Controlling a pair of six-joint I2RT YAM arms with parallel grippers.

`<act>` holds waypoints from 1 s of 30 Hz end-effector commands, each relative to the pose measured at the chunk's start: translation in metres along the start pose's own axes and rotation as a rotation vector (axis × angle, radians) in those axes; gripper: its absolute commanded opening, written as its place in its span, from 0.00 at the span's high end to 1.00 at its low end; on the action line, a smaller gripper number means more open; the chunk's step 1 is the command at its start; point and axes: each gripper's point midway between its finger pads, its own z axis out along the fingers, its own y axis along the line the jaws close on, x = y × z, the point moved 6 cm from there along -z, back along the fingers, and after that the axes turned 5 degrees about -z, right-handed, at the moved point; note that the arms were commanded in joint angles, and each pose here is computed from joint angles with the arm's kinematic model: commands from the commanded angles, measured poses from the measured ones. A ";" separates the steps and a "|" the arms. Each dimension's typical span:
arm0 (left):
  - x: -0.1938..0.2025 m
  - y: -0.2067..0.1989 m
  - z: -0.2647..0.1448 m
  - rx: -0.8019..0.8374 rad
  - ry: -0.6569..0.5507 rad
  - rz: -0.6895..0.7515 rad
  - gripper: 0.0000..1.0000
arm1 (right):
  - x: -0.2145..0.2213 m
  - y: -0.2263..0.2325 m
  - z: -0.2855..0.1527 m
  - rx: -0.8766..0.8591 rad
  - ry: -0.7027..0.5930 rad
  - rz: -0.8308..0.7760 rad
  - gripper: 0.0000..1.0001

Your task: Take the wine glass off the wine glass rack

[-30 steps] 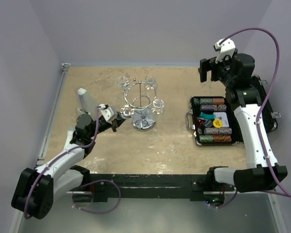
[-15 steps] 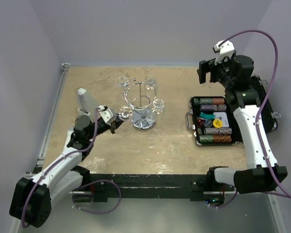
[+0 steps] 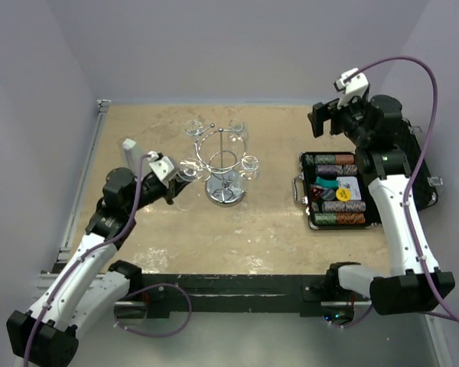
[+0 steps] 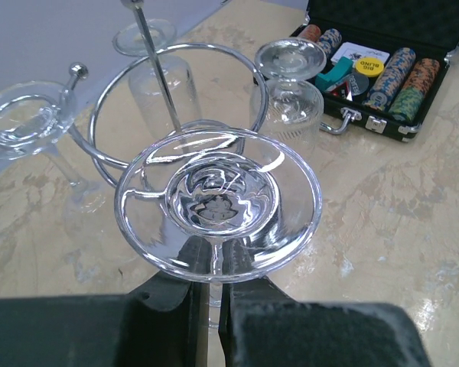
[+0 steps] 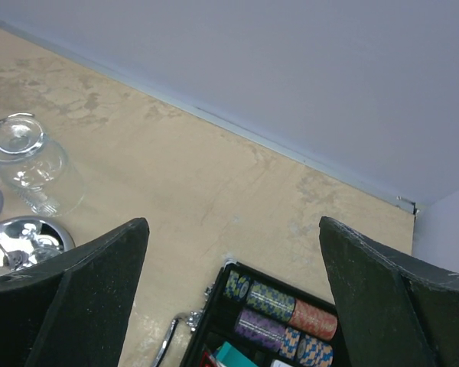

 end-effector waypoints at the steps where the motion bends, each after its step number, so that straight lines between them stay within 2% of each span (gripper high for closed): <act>1: -0.044 0.000 -0.017 -0.091 0.026 -0.088 1.00 | -0.028 0.004 -0.017 -0.033 -0.154 -0.123 0.05; 5: -0.059 0.000 -0.019 -0.139 0.120 -0.238 1.00 | -0.035 0.022 -0.023 -0.043 -0.208 -0.205 0.09; 9: -0.076 -0.003 -0.025 -0.129 0.131 -0.290 1.00 | -0.052 0.055 -0.029 -0.076 -0.290 -0.351 0.09; 12: -0.076 -0.003 -0.028 -0.115 0.183 -0.335 1.00 | -0.064 0.078 -0.033 -0.158 -0.352 -0.418 0.10; 14: -0.068 0.001 -0.032 -0.093 0.255 -0.394 1.00 | -0.070 0.099 -0.042 -0.244 -0.411 -0.533 0.10; 18: -0.042 0.008 -0.041 0.079 0.420 -0.659 1.00 | -0.073 0.144 -0.061 -0.410 -0.526 -0.781 0.10; 21: -0.026 0.015 -0.041 0.200 0.506 -0.744 1.00 | -0.076 0.175 -0.069 -0.512 -0.585 -0.872 0.09; 23: -0.021 0.015 -0.043 0.238 0.519 -0.798 1.00 | -0.078 0.199 -0.073 -0.586 -0.620 -0.914 0.08; 30: -0.012 0.012 -0.063 0.189 0.487 -0.902 1.00 | -0.077 0.283 -0.087 -0.817 -0.740 -0.994 0.01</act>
